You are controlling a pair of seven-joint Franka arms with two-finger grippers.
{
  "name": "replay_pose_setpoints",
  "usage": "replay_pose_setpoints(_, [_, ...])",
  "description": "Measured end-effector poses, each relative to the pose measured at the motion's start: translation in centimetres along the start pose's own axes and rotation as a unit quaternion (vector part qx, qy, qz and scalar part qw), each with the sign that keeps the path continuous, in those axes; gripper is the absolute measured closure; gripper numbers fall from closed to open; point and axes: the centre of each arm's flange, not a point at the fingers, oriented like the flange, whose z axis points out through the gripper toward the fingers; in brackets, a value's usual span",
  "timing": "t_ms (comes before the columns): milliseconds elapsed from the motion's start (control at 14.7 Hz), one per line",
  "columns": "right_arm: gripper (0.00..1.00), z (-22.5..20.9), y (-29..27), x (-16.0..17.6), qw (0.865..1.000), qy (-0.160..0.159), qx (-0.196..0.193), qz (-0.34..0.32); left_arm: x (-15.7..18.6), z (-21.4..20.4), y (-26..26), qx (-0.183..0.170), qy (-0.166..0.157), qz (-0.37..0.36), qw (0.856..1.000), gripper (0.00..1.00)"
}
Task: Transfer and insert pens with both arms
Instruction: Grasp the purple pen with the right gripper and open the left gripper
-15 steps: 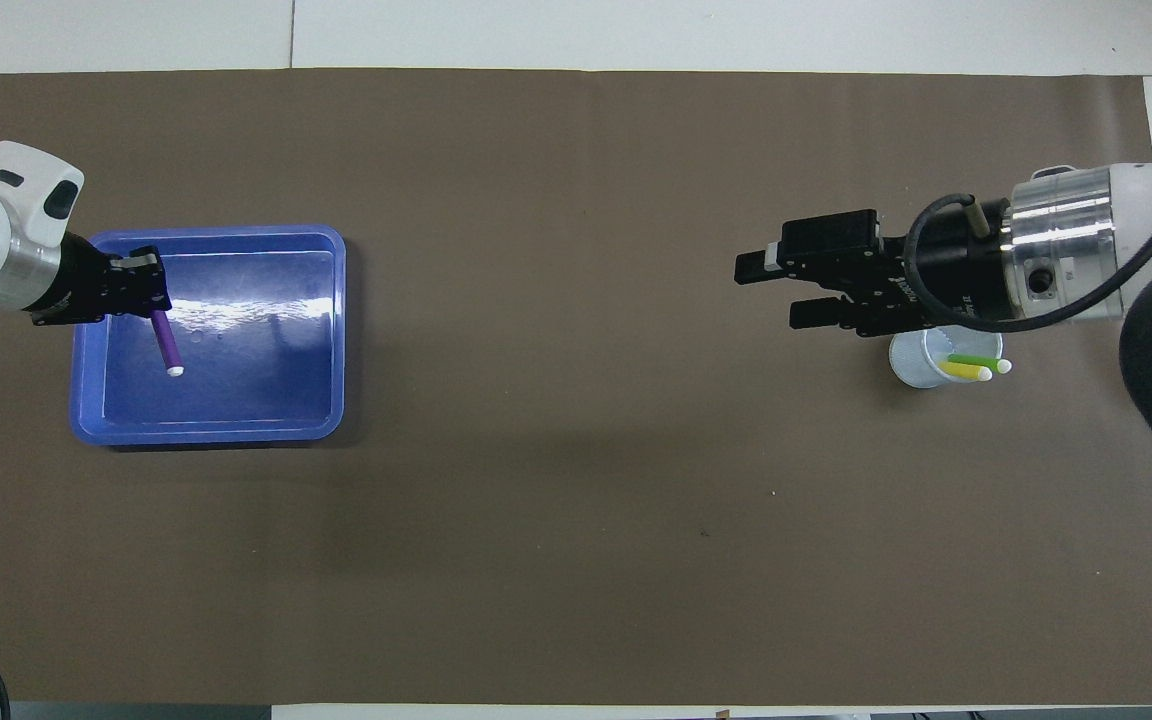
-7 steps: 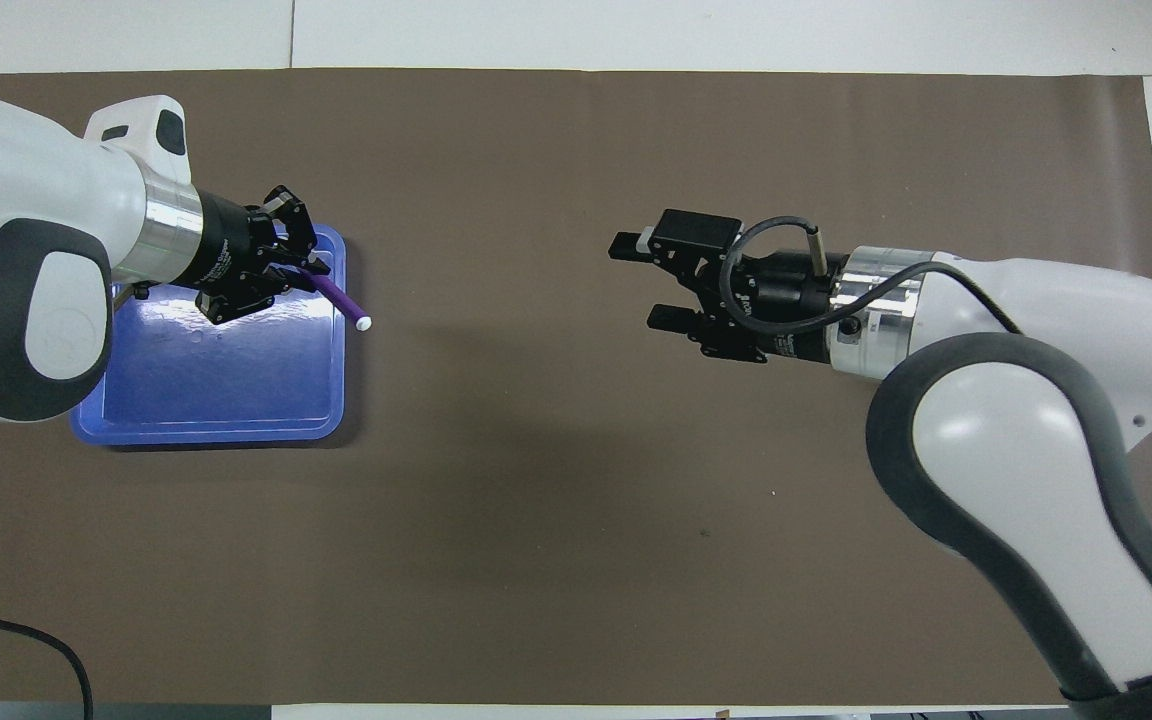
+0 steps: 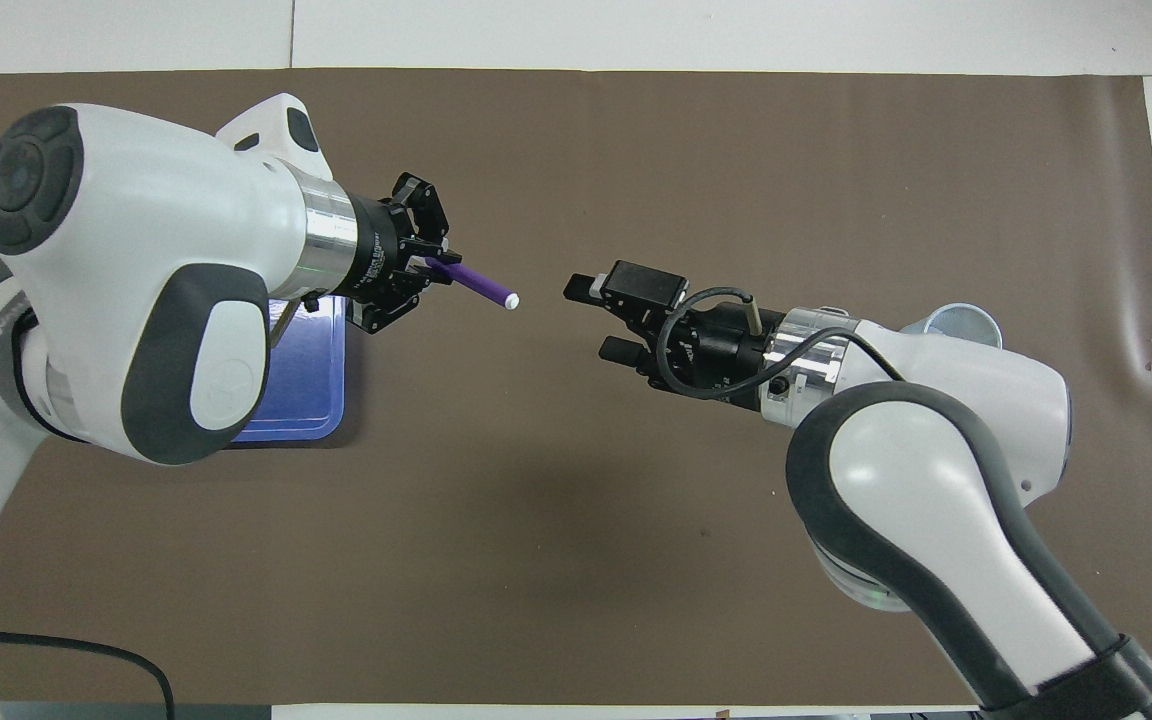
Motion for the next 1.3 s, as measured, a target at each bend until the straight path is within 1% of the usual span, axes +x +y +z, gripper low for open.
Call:
replay_pose_setpoints(136, [0.01,0.2,-0.1,-0.4,1.0,0.0,-0.001,-0.001,-1.8,0.7,0.3,-0.004,-0.003,-0.013,1.0,0.84])
replay_pose_setpoints(205, [0.04,0.2,-0.1,-0.3,1.0,0.001,0.0,-0.001,-2.5,1.0,0.3,-0.004,-0.005,-0.016,1.0,0.84])
replay_pose_setpoints(273, [0.1,0.1,0.0,-0.2,1.0,0.002,0.0,0.0,-3.2,1.2,0.3,-0.003,-0.006,-0.015,1.0,0.84])
replay_pose_setpoints(341, [0.1,0.0,0.0,-0.1,1.0,0.002,0.0,0.0,-3.8,1.4,0.3,-0.002,-0.008,-0.013,1.0,0.84])
replay_pose_setpoints(477, [0.26,0.0,0.0,-0.1,1.0,0.003,0.0,0.001,-5.0,1.9,0.1,0.003,-0.011,-0.007,1.0,0.84])
replay_pose_setpoints(545, [0.26,0.0,0.0,0.0,1.0,0.003,0.0,0.001,-5.5,2.1,0.0,0.006,-0.012,-0.004,1.0,0.84])
replay_pose_setpoints(614, [0.3,0.0,0.0,0.0,1.0,0.003,0.0,0.001,-5.8,2.3,-0.1,0.007,-0.013,-0.002,1.0,0.84])
replay_pose_setpoints(682, [0.3,0.1,0.2,0.0,1.0,0.003,-0.001,0.002,-6.0,2.4,-0.1,0.008,-0.013,-0.001,1.0,0.84])
replay_pose_setpoints(750, [0.35,0.1,0.4,0.1,1.0,0.003,-0.003,0.003,-6.1,2.4,-0.1,0.008,-0.013,-0.001,1.0,0.84])
replay_pose_setpoints(818, [0.35,0.2,0.5,0.1,1.0,0.003,-0.004,0.004,-6.1,2.5,-0.2,0.01,-0.014,-0.001,1.0,0.84])
replay_pose_setpoints(886, [0.37,0.3,0.6,0.2,1.0,0.003,-0.005,0.005,-6.1,2.6,-0.2,0.011,-0.014,-0.001,1.0,0.84])
replay_pose_setpoints(1091, [0.39,0.4,0.9,0.4,1.0,0.004,-0.007,0.007,-6.0,2.8,-0.4,0.013,-0.013,-0.001,1.0,0.84])
replay_pose_setpoints(1159, [0.46,0.4,1.0,0.5,1.0,0.004,-0.008,0.008,-5.9,2.7,-0.3,0.012,-0.013,-0.002,1.0,0.84])
replay_pose_setpoints(1227, [0.56,0.4,1.3,0.5,1.0,0.003,-0.01,0.01,-5.8,2.5,-0.3,0.011,-0.012,-0.003,1.0,0.84])
replay_pose_setpoints(1295, [0.7,0.5,1.5,0.5,1.0,0.003,-0.012,0.011,-5.7,2.4,-0.3,0.009,-0.012,-0.004,1.0,0.84])
